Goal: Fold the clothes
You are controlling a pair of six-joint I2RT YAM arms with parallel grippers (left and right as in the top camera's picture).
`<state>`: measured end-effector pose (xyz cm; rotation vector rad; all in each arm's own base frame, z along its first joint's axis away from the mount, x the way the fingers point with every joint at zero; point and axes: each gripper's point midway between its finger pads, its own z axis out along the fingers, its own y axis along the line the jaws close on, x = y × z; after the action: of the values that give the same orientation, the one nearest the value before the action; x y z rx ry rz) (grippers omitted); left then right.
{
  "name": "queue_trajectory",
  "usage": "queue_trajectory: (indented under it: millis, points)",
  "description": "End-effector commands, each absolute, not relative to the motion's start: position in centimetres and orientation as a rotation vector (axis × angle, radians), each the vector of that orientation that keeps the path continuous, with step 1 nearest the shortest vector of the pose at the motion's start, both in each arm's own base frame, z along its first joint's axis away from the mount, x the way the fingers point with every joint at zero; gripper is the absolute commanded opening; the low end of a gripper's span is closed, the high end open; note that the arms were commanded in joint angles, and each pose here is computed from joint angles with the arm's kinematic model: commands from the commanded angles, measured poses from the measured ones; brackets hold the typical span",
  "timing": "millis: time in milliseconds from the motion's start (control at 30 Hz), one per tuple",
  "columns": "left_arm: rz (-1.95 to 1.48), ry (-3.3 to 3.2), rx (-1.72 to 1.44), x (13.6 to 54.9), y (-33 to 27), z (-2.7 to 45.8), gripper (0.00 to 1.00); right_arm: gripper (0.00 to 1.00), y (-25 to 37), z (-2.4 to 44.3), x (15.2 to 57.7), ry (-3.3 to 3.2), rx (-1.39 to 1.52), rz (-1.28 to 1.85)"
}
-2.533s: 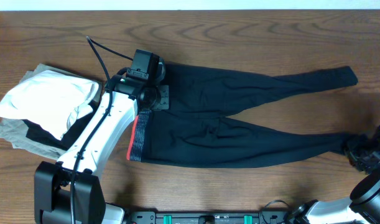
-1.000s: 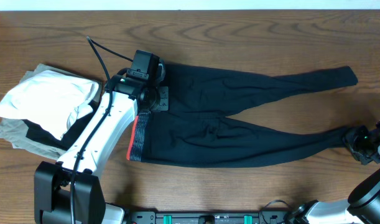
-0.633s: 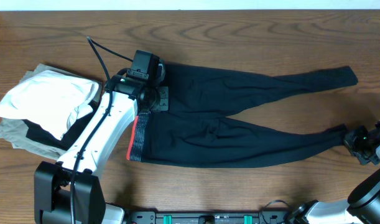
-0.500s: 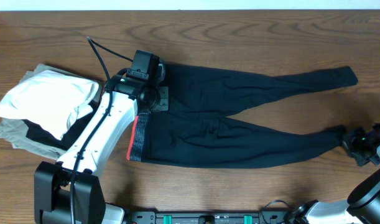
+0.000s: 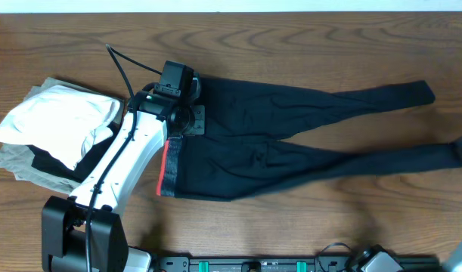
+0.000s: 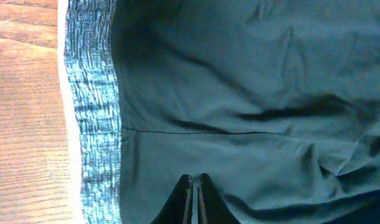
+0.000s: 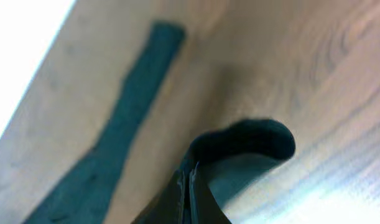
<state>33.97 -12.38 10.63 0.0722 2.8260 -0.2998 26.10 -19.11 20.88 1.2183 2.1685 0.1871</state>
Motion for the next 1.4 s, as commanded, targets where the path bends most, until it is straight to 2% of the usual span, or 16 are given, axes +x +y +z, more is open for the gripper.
queue_trajectory:
  millis: [0,467,733,933,1367]
  points:
    - [-0.271,2.851,0.096,33.5,-12.1,9.9,0.06,0.01,-17.9,21.9,26.8,2.157,1.183,0.231]
    - [-0.271,2.851,0.096,33.5,-12.1,9.9,0.06,0.01,-18.0,22.1,28.0,2.154,1.133,0.221]
    - [-0.271,2.852,0.096,33.5,-12.1,9.9,0.06,0.01,-20.4,21.2,31.0,2.115,1.089,0.213]
    - [-0.271,2.851,0.096,33.5,-12.1,9.9,0.06,0.01,-20.3,19.8,33.9,2.133,0.960,0.332]
    - [-0.271,2.851,0.096,33.5,-12.1,9.9,0.06,0.01,-23.7,14.9,26.5,2.305,1.315,-0.050]
